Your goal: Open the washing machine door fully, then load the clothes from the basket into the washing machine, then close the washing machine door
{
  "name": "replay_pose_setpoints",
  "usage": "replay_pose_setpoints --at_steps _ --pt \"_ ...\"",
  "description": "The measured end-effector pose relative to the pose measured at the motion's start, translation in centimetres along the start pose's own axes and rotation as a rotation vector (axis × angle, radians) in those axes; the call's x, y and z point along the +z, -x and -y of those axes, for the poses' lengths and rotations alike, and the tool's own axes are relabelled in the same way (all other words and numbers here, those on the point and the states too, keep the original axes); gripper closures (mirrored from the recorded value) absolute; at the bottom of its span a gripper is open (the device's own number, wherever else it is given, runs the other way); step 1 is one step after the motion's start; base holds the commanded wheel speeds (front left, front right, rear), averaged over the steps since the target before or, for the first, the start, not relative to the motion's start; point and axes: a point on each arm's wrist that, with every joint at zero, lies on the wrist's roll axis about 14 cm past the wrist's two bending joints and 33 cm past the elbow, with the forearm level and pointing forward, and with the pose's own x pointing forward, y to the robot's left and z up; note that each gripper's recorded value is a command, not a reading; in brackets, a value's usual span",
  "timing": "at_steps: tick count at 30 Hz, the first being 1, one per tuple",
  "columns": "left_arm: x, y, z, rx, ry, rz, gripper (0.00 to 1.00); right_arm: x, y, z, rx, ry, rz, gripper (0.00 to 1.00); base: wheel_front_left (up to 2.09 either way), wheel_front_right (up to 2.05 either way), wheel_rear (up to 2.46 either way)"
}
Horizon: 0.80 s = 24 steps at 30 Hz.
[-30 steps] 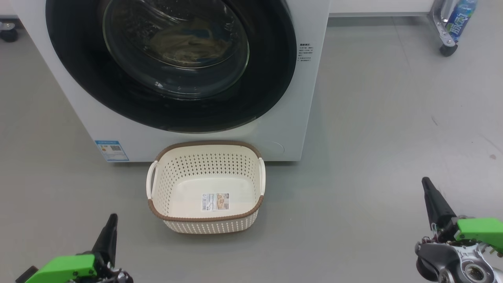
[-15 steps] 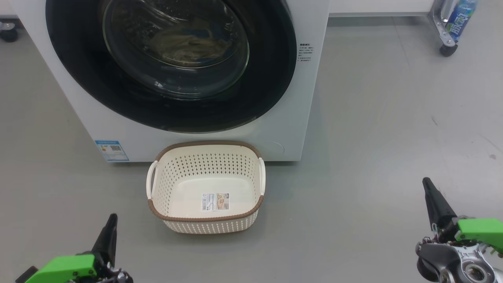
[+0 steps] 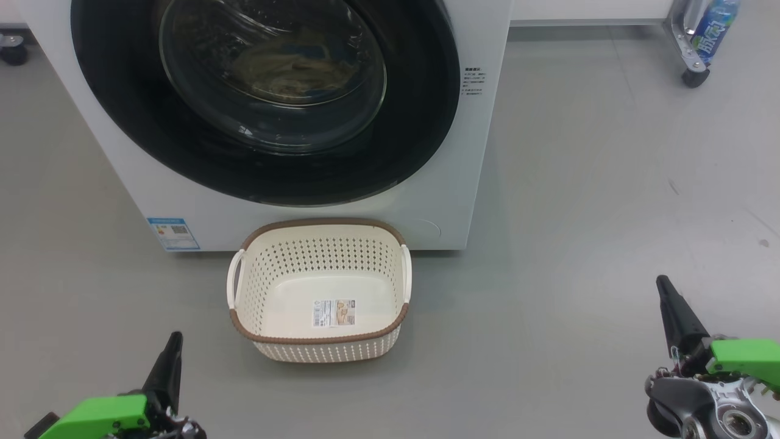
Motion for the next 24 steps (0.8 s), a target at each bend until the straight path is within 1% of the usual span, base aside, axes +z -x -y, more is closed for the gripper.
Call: replay_pose_setpoints --at_steps 24 --pt "0.04 0.0 0.0 0.0 0.0 0.002 1.0 -0.03 0.01 0.01 0.0 -0.001 -0.005 1.0 0.0 0.0 0.0"
